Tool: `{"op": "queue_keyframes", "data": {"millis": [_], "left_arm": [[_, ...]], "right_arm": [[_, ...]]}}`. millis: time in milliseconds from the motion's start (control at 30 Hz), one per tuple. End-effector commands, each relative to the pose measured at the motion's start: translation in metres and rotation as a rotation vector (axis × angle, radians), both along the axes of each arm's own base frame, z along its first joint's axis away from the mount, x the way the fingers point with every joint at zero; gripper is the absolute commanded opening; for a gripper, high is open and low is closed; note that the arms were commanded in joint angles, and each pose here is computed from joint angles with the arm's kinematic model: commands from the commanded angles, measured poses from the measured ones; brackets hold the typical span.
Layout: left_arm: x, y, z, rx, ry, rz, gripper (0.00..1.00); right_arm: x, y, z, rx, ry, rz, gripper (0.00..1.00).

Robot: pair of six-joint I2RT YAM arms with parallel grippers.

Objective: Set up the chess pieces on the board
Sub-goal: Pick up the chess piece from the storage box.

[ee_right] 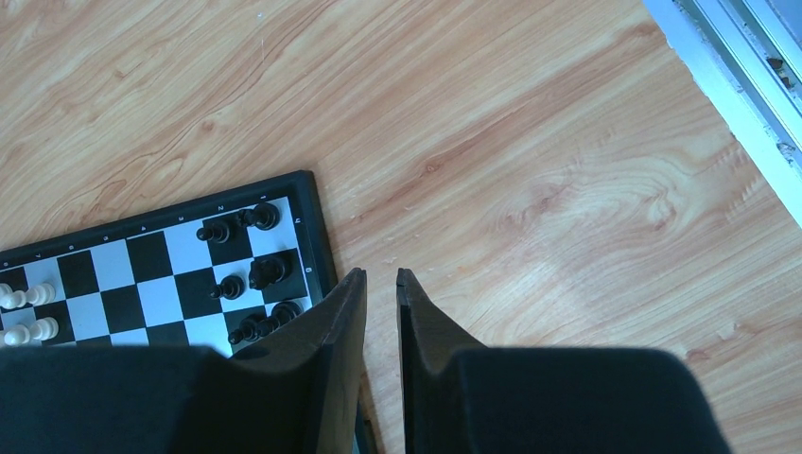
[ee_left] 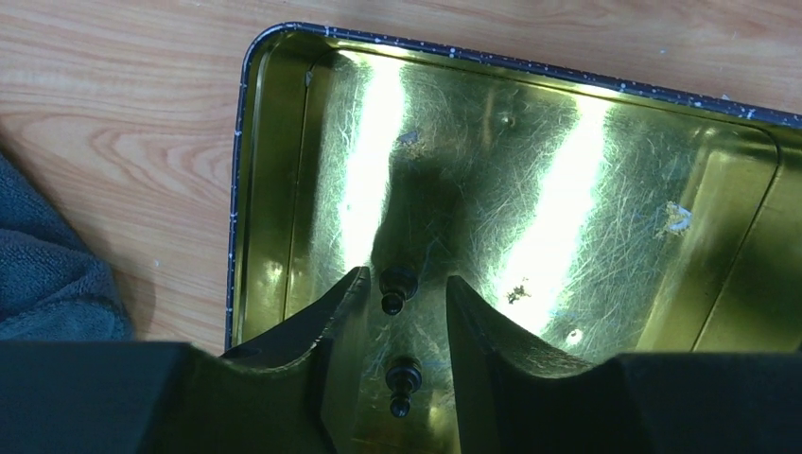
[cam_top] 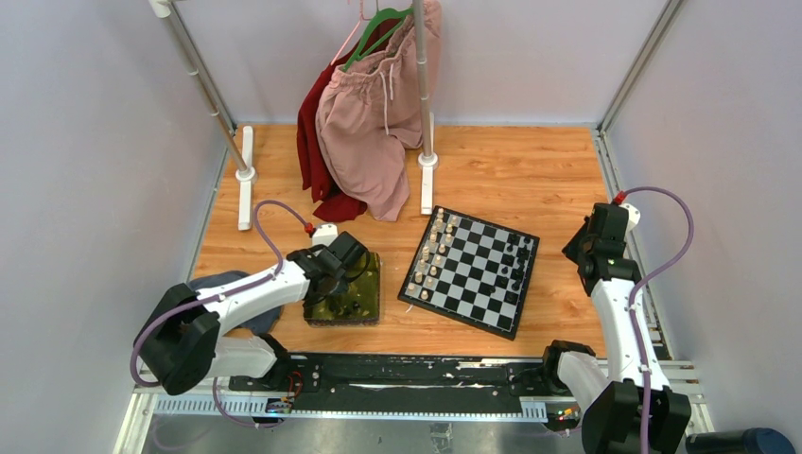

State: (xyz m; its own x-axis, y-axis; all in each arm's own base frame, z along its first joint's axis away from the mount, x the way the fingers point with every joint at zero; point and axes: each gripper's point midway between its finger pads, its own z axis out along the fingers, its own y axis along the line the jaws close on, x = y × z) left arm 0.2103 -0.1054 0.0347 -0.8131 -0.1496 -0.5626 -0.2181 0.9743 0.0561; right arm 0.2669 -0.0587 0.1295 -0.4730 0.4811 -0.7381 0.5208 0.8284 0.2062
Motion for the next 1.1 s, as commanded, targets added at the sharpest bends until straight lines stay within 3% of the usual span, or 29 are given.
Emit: {"op": "queue_keyframes", "data": {"millis": [0,533,800,933,1067], "left_arm": [[0.004,0.004,-0.004,0.006,-0.01,0.025,0.38],[-0.001,0.008,-0.007,0.002,0.009,0.029,0.27],[-0.002,0.007,-0.004,-0.006,0.005,0.026,0.13],[-0.003,0.008,-0.002,-0.001,0.004,0.022,0.0],[0.003,0.004,0.009,-0.005,-0.008,-0.017,0.0]], "right_arm": [[0.002,0.002,0.002,-0.018,-0.002,0.016,0.23],[0.001,0.002,0.002,-0.017,-0.002,0.016,0.23],[0.0,0.002,0.004,-0.019,-0.006,0.015,0.23],[-0.001,0.002,0.004,-0.017,-0.008,0.014,0.23],[-0.002,0.003,0.004,-0.017,-0.008,0.013,0.23]]}}
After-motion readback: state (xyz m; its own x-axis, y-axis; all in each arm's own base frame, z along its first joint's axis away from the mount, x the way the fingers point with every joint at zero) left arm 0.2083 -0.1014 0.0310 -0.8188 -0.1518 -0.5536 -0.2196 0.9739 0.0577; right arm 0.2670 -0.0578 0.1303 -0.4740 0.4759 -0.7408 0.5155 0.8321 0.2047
